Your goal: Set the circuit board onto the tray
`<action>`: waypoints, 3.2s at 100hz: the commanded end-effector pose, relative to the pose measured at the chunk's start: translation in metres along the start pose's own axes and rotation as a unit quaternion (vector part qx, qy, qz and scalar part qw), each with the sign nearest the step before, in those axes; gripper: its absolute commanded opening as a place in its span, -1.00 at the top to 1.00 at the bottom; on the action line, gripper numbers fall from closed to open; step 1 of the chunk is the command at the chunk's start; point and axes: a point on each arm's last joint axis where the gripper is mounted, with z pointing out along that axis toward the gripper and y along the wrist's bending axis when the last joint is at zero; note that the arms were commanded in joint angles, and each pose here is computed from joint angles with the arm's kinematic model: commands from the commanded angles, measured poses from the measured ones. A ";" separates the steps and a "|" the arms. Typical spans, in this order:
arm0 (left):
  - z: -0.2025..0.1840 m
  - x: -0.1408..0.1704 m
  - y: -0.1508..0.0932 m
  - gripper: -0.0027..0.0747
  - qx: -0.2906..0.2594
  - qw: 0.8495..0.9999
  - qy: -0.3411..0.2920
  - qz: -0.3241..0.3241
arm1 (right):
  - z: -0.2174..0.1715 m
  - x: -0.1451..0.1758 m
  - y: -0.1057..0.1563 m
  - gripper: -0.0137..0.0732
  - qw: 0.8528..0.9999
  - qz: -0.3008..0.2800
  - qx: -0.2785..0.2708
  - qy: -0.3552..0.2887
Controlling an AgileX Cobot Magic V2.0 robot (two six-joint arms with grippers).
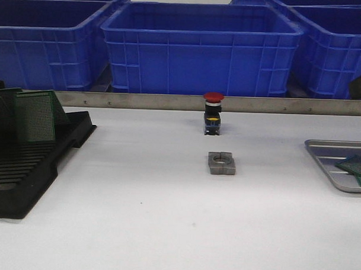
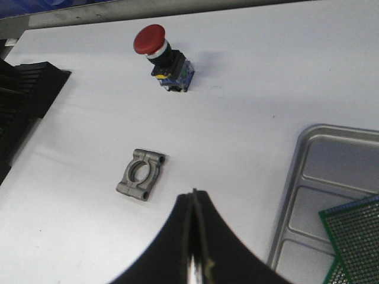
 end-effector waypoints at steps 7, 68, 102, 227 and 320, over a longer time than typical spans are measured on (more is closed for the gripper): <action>-0.036 -0.023 -0.008 0.98 -0.107 0.994 -0.039 -0.007 | -0.028 -0.024 0.024 0.83 0.997 -0.045 -0.013 -0.060; -0.092 0.024 -0.031 0.98 -0.348 0.919 -0.163 -0.085 | -0.129 -0.046 0.110 0.83 0.949 -0.191 0.063 -0.241; -0.111 0.060 -0.056 0.98 -0.397 0.893 -0.195 -0.080 | -0.169 -0.011 0.136 0.83 0.910 -0.211 0.135 -0.329; -0.125 0.149 -0.122 0.98 -0.379 0.887 -0.250 -0.077 | -0.176 0.116 0.156 0.83 0.878 -0.281 0.061 -0.383; -0.120 0.170 -0.114 0.98 -0.424 0.866 -0.236 -0.120 | -0.176 0.116 0.156 0.83 0.878 -0.281 0.061 -0.383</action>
